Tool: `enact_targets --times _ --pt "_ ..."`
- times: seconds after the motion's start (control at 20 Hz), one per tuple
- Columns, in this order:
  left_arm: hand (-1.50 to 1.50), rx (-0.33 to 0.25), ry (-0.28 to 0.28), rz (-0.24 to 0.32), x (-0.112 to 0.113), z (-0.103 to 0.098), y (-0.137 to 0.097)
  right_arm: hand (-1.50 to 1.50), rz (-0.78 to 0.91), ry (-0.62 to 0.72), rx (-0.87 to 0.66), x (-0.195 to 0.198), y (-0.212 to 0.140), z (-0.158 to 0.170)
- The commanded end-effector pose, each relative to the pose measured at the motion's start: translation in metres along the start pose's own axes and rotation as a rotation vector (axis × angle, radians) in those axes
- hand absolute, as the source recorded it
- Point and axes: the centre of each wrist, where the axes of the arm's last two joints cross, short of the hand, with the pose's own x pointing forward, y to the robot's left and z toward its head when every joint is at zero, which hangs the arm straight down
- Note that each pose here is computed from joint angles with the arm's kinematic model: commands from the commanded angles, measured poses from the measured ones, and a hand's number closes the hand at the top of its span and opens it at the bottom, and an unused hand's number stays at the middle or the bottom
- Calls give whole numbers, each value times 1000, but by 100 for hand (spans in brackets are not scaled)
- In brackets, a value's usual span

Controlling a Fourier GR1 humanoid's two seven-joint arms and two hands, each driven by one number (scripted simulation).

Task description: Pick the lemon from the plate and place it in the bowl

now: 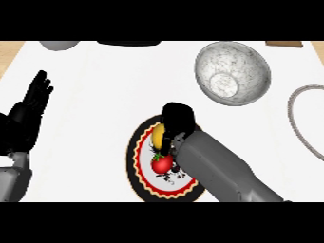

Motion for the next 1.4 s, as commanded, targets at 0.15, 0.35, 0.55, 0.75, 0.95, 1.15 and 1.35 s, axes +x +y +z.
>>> enact_targets --times 0.15,0.35,0.55,0.75,0.95,1.15,1.35 --pt "0 27 11 -3 1 4 -2 150 208 -310 -77 28 -14 5" --pt "0 32 22 -7 3 14 10 150 173 -347 -247 34 -38 23" --pt "0 56 29 -9 -6 -1 21 150 101 -358 -511 65 -89 43" --pt "0 48 37 -11 -13 3 22 150 -62 -367 -647 63 -127 68" --pt "0 48 21 -13 -7 12 24 150 -85 -278 -688 38 -158 75" --pt "0 49 31 -9 -8 0 12 150 -143 -267 -684 12 -177 70" --pt "0 41 9 -14 -8 14 13 150 -207 -278 -653 -13 -192 49"
